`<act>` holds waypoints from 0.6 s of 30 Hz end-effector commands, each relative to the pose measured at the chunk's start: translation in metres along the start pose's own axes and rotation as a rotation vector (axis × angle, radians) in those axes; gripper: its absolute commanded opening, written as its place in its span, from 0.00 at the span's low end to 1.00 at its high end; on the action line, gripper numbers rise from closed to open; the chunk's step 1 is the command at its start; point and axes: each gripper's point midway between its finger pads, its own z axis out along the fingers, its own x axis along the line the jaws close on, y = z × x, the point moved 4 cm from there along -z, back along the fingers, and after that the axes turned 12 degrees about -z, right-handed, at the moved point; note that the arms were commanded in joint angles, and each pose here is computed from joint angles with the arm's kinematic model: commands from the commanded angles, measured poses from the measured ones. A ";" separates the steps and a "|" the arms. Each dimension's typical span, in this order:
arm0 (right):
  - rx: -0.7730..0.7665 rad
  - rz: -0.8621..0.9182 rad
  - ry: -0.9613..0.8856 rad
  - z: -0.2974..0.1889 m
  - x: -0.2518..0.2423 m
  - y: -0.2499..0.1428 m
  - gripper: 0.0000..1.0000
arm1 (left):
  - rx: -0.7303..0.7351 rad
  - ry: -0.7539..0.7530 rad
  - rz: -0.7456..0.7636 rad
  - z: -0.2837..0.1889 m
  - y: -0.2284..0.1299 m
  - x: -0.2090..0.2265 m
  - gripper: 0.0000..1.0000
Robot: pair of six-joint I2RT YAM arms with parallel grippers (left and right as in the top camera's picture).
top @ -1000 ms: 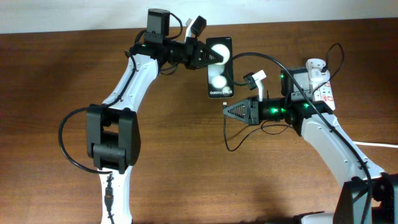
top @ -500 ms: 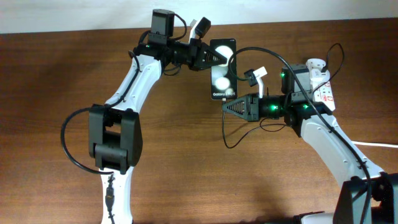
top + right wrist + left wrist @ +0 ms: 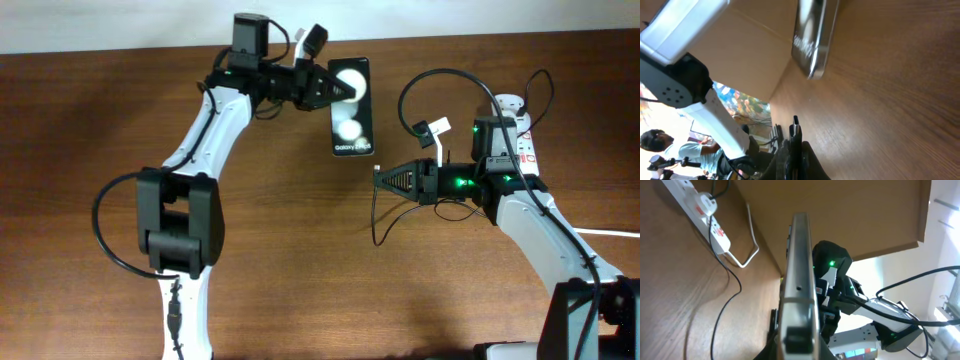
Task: Plug charger to phone and switch on socket
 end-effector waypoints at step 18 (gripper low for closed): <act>0.007 -0.011 -0.039 0.002 -0.007 -0.003 0.04 | 0.071 0.008 0.008 0.048 -0.011 -0.006 0.00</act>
